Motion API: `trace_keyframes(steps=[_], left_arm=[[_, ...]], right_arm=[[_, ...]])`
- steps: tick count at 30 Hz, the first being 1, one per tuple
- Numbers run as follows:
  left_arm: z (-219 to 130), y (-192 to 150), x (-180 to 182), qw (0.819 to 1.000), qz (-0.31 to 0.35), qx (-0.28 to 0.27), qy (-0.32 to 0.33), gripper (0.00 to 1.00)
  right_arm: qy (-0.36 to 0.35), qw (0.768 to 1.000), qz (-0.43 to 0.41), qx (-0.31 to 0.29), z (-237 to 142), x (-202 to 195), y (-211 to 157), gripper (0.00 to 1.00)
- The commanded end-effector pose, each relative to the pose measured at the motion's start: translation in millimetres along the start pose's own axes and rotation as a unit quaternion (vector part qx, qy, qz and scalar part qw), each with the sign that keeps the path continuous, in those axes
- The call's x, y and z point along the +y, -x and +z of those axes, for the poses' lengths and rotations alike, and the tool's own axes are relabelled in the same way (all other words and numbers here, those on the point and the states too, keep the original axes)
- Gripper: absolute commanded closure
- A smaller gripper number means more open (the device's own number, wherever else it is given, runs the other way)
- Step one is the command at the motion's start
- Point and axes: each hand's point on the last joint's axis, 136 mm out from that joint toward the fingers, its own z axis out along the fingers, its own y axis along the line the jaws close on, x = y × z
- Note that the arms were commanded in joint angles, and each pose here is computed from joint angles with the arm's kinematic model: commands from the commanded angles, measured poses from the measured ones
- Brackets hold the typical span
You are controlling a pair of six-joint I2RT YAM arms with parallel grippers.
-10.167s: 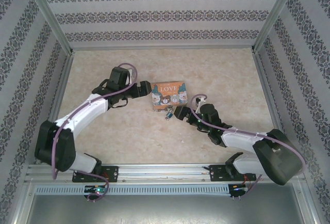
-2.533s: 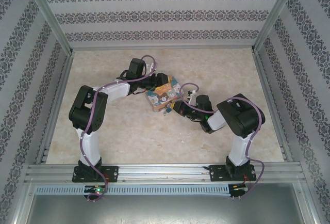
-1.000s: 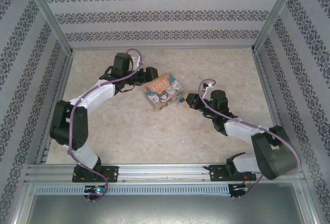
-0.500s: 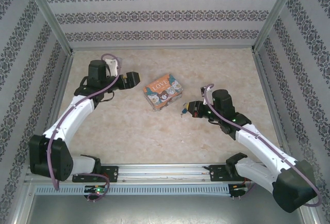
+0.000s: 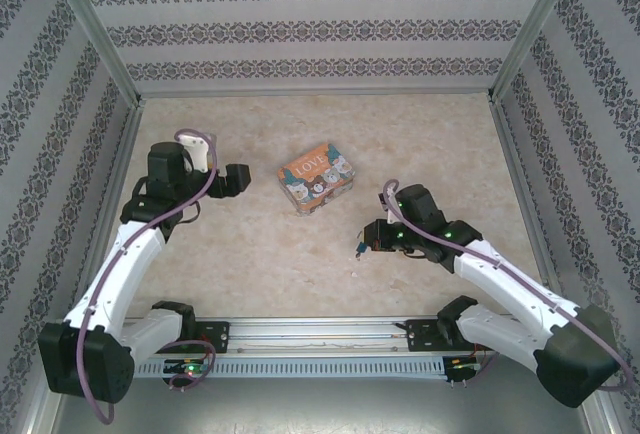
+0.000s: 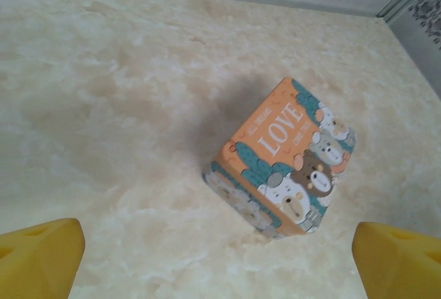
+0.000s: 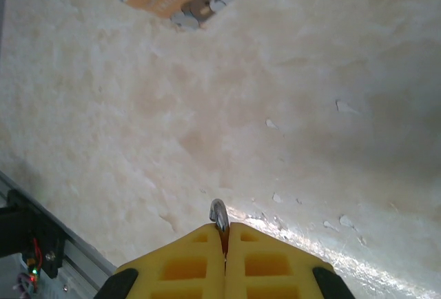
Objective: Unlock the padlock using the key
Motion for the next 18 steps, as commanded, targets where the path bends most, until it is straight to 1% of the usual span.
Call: trace_keyframes(steps=[1, 4, 7, 10, 18], left_arm=[[-4.5, -6.8, 12.4, 0.999, 0.030, -0.012, 0.027, 0.00], [-9.8, -5.3, 14.9, 0.998, 0.047, -0.018, 0.039, 0.00], [-12.9, -7.8, 24.7, 0.996, 0.062, -0.014, 0.069, 0.00], [-15.1, -11.3, 34.1, 0.993, 0.063, -0.007, 0.096, 0.00], [-17.2, -13.4, 42.3, 0.990, 0.069, 0.001, 0.120, 0.00]], right_arm=[[-0.003, 1.000, 0.003, 0.019, 2.5, 3.8, -3.0, 1.00], [-0.004, 0.999, 0.010, 0.032, 12.5, 0.6, -6.2, 1.00], [0.003, 0.999, 0.015, 0.045, 23.8, -0.2, -8.6, 1.00], [0.012, 0.998, 0.017, 0.063, 34.7, -0.1, -12.3, 1.00], [0.049, 0.993, 0.023, 0.104, 63.9, 0.2, -23.7, 1.00]])
